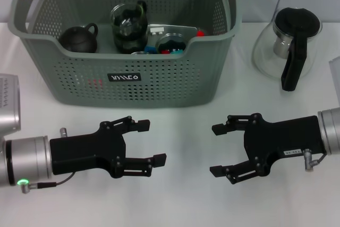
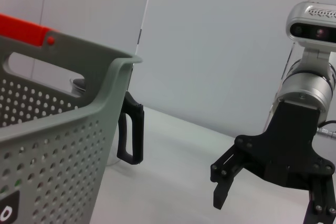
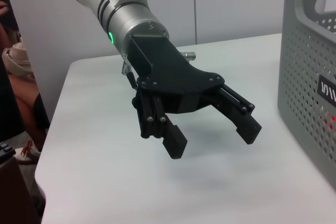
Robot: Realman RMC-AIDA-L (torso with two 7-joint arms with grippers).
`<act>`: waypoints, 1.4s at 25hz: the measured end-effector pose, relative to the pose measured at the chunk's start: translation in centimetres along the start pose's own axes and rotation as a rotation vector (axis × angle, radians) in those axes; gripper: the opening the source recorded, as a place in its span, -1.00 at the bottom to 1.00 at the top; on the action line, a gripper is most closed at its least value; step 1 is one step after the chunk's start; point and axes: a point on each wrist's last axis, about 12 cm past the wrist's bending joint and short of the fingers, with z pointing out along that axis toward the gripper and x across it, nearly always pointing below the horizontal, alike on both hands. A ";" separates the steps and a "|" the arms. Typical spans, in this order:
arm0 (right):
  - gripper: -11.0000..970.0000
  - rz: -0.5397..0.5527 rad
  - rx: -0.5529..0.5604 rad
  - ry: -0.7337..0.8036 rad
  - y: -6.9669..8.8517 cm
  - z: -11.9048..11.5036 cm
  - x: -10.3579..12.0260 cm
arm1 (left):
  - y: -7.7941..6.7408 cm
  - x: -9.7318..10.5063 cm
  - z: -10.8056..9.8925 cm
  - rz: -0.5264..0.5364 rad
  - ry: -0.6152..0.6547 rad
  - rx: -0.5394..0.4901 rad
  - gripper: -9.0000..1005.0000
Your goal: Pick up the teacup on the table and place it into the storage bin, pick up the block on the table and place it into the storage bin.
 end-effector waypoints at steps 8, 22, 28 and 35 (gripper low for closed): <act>0.95 0.004 0.003 0.001 0.0 0.1 0.1 | -0.1 0.2 0.0 0.000 0.018 0.008 0.89; 0.95 0.002 0.037 0.012 -0.3 0.4 0.7 | -0.1 0.3 0.1 0.005 0.046 0.022 0.89; 0.95 0.003 0.045 0.013 -0.4 0.3 0.8 | 0.0 0.3 0.0 0.006 0.048 0.020 0.89; 0.95 0.001 0.054 0.017 -0.5 0.4 0.7 | 0.0 0.3 0.0 0.009 0.050 0.017 0.89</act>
